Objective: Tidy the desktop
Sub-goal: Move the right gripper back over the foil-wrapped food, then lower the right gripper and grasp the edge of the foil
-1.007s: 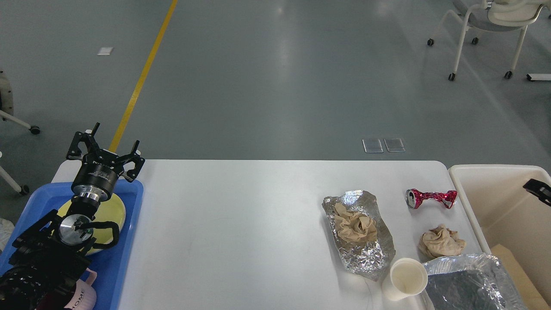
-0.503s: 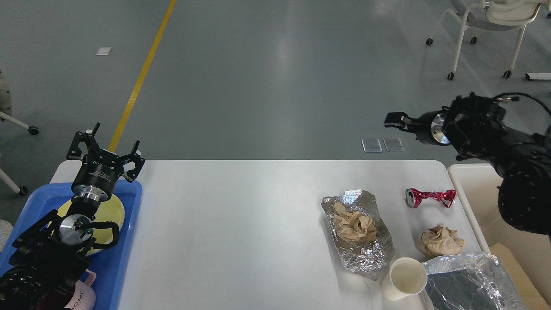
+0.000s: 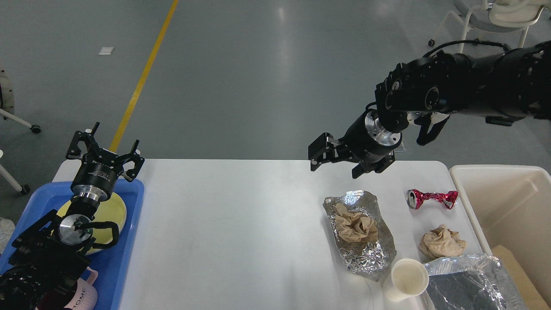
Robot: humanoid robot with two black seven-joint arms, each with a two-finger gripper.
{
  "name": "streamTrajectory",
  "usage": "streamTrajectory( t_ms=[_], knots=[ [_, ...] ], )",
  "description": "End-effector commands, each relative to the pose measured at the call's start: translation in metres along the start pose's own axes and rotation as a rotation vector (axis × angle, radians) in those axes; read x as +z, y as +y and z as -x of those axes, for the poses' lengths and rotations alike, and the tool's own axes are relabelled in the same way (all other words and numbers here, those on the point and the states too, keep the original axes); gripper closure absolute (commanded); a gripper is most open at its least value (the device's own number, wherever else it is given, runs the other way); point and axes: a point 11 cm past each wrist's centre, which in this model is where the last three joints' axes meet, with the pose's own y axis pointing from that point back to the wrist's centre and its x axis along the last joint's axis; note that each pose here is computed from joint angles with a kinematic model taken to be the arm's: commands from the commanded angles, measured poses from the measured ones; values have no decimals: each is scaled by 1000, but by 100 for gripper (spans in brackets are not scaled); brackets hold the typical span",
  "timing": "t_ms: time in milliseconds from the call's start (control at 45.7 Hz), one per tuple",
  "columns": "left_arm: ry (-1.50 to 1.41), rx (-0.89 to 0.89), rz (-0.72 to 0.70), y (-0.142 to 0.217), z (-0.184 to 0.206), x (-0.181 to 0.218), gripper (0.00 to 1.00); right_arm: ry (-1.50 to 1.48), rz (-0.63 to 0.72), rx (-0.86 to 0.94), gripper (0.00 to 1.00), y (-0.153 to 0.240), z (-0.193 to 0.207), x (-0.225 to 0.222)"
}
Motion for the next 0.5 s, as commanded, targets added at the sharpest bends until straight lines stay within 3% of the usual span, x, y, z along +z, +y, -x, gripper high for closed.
streamTrajectory(
  t_ms=[0, 175, 481],
  knots=[
    [0, 1, -1, 0, 0, 0, 2, 9, 60, -39, 0, -10, 46, 7],
    [0, 1, 1, 0, 0, 0, 2, -54, 85, -26, 0, -37, 73, 17],
    [2, 0, 2, 0, 0, 0, 2, -194, 241, 27, 0, -47, 78, 108]
  ],
)
